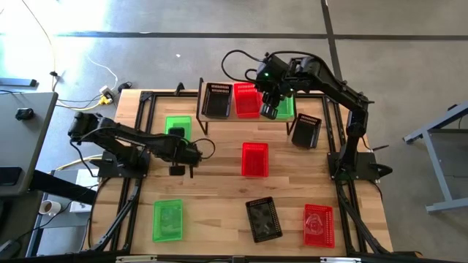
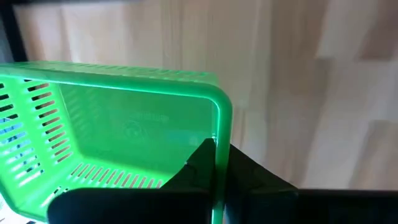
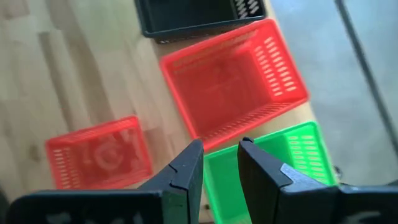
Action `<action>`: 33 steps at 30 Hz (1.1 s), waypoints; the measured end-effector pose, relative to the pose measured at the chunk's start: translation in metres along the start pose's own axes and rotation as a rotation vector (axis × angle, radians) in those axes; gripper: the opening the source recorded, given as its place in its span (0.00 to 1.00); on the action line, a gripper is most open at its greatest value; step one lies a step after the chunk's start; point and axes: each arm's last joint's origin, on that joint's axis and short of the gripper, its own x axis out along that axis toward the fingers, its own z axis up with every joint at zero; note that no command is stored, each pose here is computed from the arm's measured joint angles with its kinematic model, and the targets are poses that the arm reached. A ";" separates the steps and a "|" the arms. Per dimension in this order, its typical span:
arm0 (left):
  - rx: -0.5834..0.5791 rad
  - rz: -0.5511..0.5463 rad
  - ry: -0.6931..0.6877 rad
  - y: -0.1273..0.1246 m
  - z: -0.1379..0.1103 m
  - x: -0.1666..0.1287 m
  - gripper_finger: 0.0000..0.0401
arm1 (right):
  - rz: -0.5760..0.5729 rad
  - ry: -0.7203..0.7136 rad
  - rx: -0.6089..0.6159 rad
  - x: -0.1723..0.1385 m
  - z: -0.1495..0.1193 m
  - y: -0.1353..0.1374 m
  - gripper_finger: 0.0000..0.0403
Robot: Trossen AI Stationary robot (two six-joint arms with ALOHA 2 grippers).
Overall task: Stack baskets on shelf by color
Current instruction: Stack the top green bin on the green bin on the shelf
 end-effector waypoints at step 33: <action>0.534 0.011 -0.397 -0.032 -0.008 -0.160 0.00 | 0.376 -0.153 0.319 -0.017 0.018 0.083 0.21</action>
